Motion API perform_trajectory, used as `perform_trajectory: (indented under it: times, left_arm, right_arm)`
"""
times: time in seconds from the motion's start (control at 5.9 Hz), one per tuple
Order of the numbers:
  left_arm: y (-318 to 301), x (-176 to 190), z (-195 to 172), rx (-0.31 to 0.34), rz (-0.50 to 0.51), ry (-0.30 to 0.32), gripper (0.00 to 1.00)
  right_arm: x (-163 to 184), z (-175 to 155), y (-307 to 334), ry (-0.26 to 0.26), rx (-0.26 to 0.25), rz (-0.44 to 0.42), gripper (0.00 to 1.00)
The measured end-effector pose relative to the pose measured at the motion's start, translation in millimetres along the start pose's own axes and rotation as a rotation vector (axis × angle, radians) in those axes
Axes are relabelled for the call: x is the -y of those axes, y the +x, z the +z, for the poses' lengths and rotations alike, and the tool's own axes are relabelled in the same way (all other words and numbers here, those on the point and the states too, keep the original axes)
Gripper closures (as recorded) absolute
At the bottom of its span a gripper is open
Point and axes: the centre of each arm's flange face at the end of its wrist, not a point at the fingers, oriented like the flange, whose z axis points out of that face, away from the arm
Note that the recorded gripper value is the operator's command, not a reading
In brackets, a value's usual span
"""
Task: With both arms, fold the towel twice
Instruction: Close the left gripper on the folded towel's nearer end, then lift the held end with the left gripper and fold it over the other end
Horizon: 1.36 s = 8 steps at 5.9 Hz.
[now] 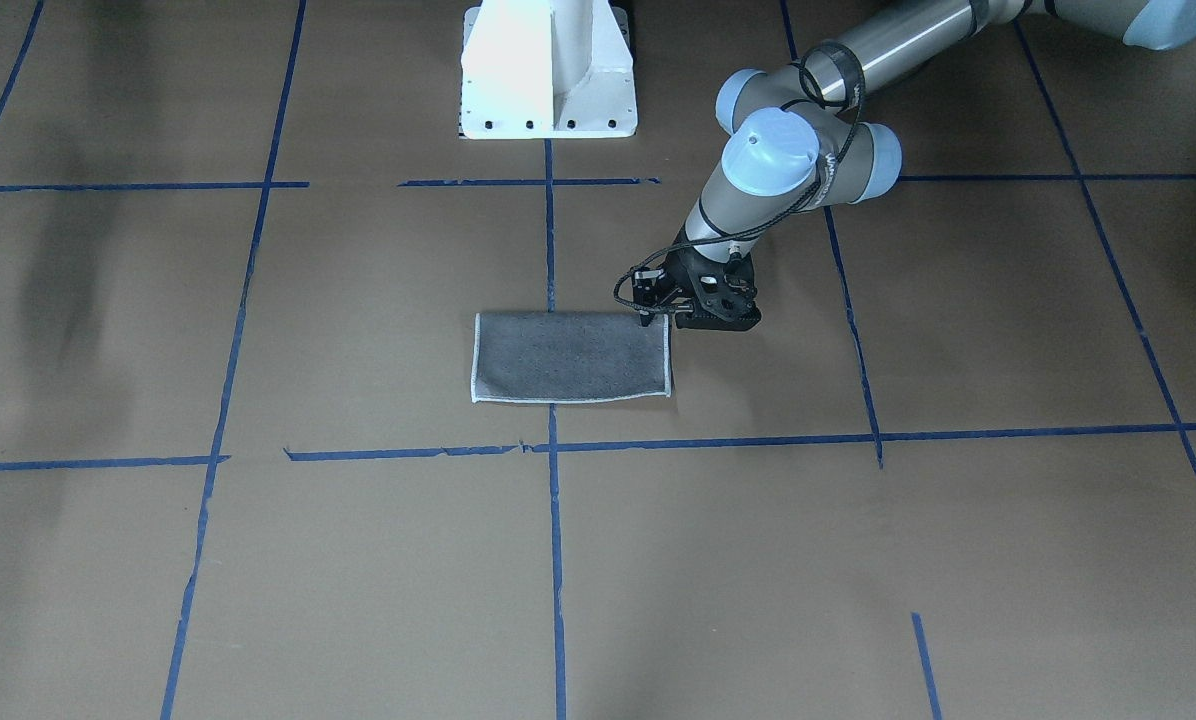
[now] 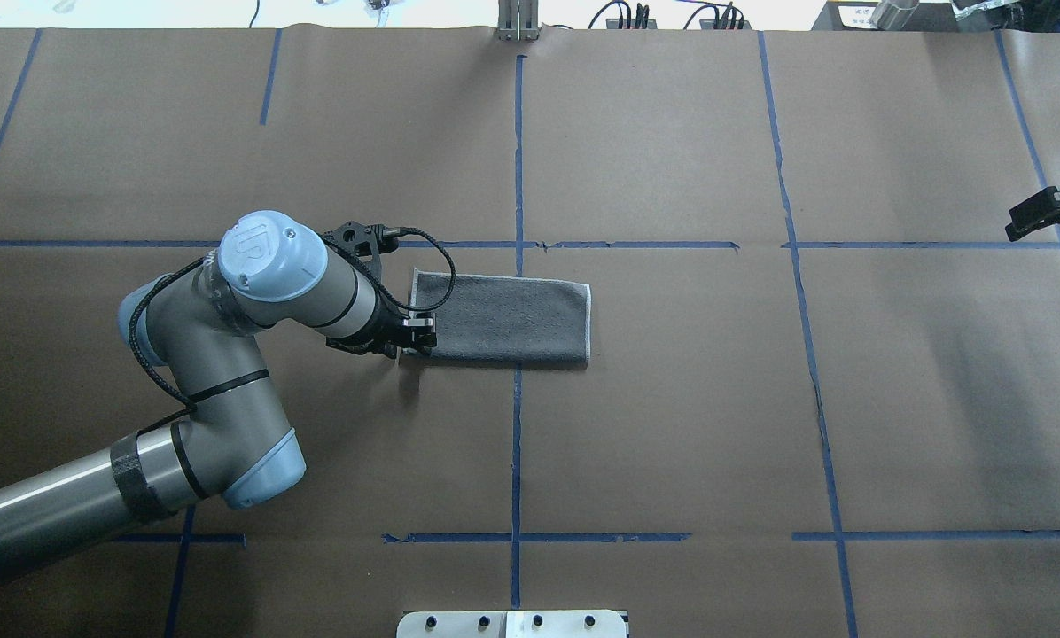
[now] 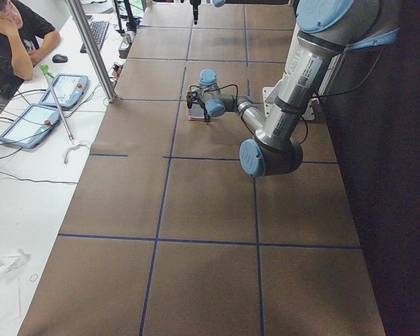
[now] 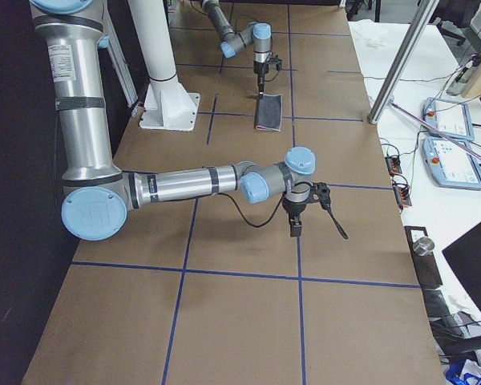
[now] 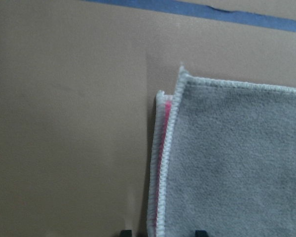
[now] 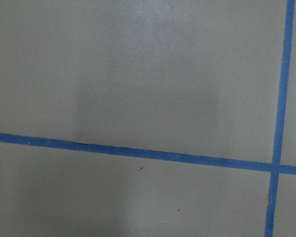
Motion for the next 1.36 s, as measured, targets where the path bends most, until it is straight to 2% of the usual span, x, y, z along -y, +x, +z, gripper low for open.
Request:
perform_trajectory:
  times: [0.17, 0.34, 0.51, 0.68, 1.36]
  left_arm:
    - [2, 0, -1, -0.003, -0.009, 0.001, 0.61]
    - [4, 1, 0, -0.003, -0.015, 0.000, 0.74]
    - [5, 1, 2, -0.001, -0.018, 0.000, 0.92]
    - [6, 2, 3, 0.000, -0.020, -0.001, 1.00]
    - [45, 7, -11, 0.036, -0.058, -0.010, 1.00]
  right_arm:
    - [0, -1, 1, 0.001, 0.003, 0.003, 0.00]
    - [0, -3, 4, 0.002, 0.006, 0.009, 0.00]
    - [0, -5, 6, 0.003, 0.010, 0.014, 0.00]
    - [0, -6, 7, 0.003, 0.012, 0.016, 0.00]
    - [0, -7, 9, 0.005, 0.013, 0.019, 0.00]
